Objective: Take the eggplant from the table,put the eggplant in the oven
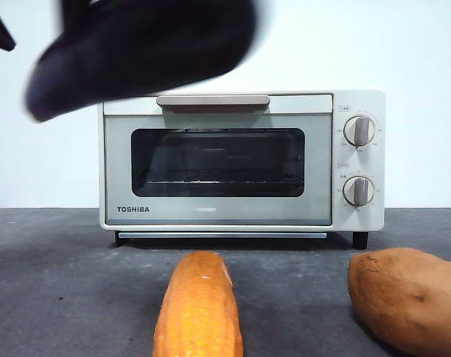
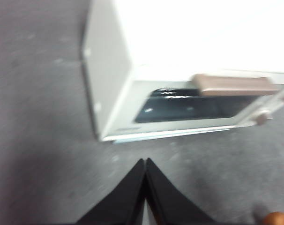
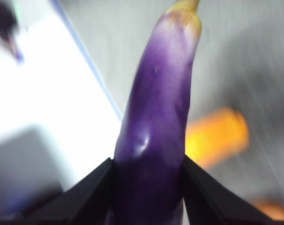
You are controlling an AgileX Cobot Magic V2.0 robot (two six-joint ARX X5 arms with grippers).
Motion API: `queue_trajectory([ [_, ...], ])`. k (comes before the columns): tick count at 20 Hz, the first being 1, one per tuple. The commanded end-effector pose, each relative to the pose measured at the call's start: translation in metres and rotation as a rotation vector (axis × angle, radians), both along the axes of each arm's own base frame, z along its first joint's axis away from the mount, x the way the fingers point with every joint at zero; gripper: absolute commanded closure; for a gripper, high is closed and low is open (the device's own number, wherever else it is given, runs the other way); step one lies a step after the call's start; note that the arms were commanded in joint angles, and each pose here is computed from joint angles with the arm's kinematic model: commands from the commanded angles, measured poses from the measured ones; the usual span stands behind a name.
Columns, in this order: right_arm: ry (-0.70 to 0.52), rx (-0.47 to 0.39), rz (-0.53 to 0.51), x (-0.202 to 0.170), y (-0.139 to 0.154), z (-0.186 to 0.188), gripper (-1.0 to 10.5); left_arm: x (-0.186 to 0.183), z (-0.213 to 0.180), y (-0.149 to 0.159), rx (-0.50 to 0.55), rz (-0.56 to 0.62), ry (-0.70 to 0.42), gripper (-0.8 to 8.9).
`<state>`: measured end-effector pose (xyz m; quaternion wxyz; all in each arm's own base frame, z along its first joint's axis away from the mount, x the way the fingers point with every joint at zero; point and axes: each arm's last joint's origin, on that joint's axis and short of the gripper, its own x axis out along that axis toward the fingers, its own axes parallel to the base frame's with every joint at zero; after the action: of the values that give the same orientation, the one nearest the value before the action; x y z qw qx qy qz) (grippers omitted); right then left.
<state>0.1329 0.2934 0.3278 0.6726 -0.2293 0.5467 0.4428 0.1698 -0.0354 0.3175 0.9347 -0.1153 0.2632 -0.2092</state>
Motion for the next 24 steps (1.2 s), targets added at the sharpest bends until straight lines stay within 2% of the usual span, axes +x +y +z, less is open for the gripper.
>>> queue_trajectory([
  [1, -0.058, -0.045, 0.052, -0.013, -0.019, 0.019, 8.3, 0.007, 0.007, -0.009, -0.026, -0.03, -0.023, 8.07],
  [4, -0.131, -0.097, 0.023, -0.022, -0.047, 0.038, 8.3, 0.016, 0.008, -0.025, -0.029, -0.098, -0.02, 8.07],
  [8, -0.29, -0.038, -0.054, -0.033, -0.082, 0.068, 8.3, 0.037, 0.019, -0.053, -0.001, -0.177, -0.007, 8.07],
  [13, -0.449, 0.047, -0.213, -0.047, -0.124, 0.096, 8.3, 0.073, 0.032, -0.093, 0.042, -0.271, -0.003, 8.07],
  [18, -0.466, 0.186, -0.312, -0.064, -0.163, 0.115, 8.3, 0.108, 0.03, -0.133, 0.078, -0.343, 0.025, 8.07],
  [24, -0.477, 0.319, -0.376, -0.082, -0.202, 0.128, 8.3, 0.133, 0.01, -0.161, 0.195, -0.356, 0.07, 8.07],
])
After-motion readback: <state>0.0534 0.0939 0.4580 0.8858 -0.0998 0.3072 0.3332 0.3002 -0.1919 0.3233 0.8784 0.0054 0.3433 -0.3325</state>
